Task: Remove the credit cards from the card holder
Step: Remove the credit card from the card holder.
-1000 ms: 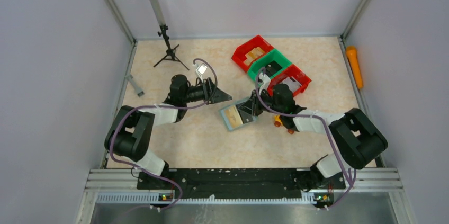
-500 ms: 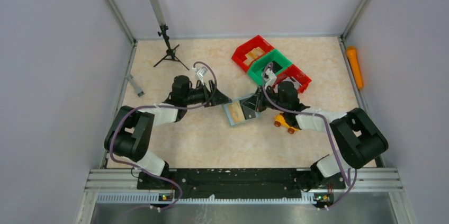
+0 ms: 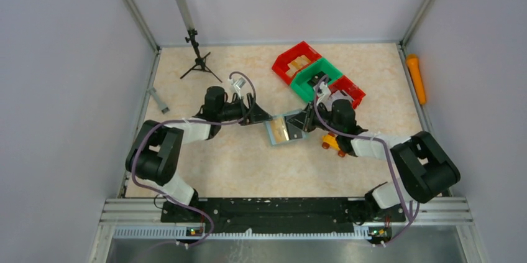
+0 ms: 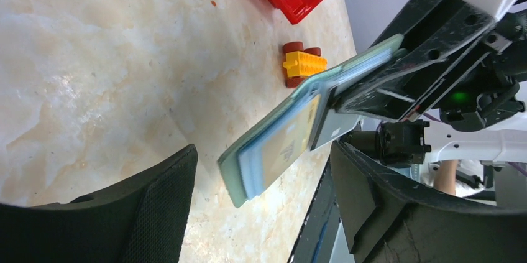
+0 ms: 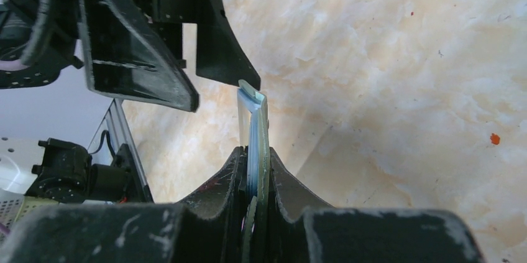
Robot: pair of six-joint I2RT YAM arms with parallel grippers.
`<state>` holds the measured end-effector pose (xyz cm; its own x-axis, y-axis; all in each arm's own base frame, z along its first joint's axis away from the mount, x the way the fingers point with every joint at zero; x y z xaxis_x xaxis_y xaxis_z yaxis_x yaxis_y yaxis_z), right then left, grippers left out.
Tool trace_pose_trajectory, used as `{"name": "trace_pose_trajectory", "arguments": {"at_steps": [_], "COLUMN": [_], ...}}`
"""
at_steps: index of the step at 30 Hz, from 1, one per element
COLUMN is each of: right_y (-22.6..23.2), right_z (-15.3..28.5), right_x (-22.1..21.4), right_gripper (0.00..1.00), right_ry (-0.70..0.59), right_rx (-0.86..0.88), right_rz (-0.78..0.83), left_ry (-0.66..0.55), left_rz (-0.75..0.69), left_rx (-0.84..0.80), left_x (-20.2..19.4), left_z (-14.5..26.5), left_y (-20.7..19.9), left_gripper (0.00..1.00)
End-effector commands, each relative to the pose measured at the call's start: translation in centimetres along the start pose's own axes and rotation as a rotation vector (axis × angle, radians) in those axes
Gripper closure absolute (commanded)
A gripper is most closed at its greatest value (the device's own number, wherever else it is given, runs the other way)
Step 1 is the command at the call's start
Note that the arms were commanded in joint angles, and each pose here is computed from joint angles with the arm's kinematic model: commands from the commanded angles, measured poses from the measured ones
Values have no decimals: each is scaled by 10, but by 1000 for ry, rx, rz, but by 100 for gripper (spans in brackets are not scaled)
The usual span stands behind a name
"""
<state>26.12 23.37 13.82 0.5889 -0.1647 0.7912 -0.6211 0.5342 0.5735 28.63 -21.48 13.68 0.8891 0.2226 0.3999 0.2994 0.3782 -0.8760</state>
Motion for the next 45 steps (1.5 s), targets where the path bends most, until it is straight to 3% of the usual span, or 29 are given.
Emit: {"name": "trace_pose_trajectory", "arguments": {"at_steps": [1, 8, 11, 16, 20, 25, 29, 38, 45], "right_y": [15, 18, 17, 15, 12, -12, -20, 11, 40], "right_z": [9, 14, 14, 13, 10, 7, 15, 29, 24], "right_x": [34, 38, 38, 37, 35, 30, 34, 42, 37], "right_gripper": [100, 100, 100, 100, 98, 64, 50, 51, 51], "right_ry": [-161, -200, -201, -198, -183, -123, -140, -249, -228], "right_rx": [37, 57, 50, 44, 34, -135, -231, -51, 157], "right_rz": [65, 65, 62, 57, 54, 50, 71, 170, 231], "left_ry": [25, 83, 96, 92, 76, 48, 12, -3, -24], "left_rz": [-22, -29, -41, -57, -76, -73, -61, -72, -104], "left_rx": [-87, -128, -170, -216, -215, -158, -68, -13, -45], "left_x": [6, -2, -5, -5, -4, 0, 5, 5, 5], "left_z": [-5, -17, -19, -18, -15, -13, -10, -7, -3], "left_y": [-12, -19, -26, -35, -38, -31, -18, -14, -22], "left_gripper": [20, 26, 40, 74, 90, 95, 100, 100, 100]}}
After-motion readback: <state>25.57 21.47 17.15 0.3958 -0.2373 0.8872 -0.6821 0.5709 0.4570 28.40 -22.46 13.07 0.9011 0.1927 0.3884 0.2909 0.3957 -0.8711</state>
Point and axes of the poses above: each gripper's point midway between its finger pads, its own z axis back along the fingers, its own y axis along the line the jaws close on, x = y × z, the point moved 5 cm from there along z, back along the fingers, and after that the axes turned 6 degrees about z, right-handed, at the moved point
